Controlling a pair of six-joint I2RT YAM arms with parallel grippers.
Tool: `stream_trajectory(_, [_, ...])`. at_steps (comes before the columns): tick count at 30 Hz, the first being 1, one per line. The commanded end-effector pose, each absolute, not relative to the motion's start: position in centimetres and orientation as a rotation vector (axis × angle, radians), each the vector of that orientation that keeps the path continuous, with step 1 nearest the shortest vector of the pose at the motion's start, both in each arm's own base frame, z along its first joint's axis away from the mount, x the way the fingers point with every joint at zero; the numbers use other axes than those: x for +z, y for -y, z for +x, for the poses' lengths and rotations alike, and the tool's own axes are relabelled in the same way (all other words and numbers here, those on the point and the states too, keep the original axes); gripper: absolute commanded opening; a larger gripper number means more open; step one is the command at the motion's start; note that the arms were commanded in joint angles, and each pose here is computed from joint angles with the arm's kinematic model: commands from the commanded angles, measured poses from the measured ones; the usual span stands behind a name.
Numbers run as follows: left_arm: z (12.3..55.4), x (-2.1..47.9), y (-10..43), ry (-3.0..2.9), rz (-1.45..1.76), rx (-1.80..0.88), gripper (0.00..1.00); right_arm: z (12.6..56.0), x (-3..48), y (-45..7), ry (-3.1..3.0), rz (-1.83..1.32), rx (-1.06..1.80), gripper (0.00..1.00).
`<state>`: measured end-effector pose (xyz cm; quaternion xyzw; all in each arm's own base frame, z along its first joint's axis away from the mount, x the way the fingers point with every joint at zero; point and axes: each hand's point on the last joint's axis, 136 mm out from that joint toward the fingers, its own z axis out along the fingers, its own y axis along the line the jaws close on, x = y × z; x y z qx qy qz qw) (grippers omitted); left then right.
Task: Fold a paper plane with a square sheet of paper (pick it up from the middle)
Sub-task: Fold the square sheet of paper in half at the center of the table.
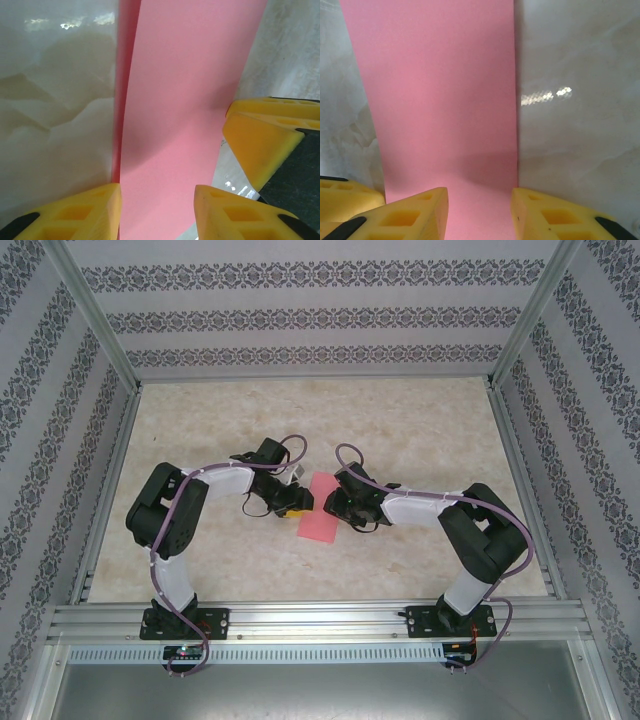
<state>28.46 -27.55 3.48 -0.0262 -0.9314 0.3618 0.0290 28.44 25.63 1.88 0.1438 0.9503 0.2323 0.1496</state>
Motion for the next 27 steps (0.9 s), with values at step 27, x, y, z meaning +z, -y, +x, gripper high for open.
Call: stream_trajectory(27, [27.0, 2.1, 27.4, 2.879, -0.133, 1.013, 0.47, 27.3, 0.3, -24.0, -2.772, 0.456, 0.608, 0.4])
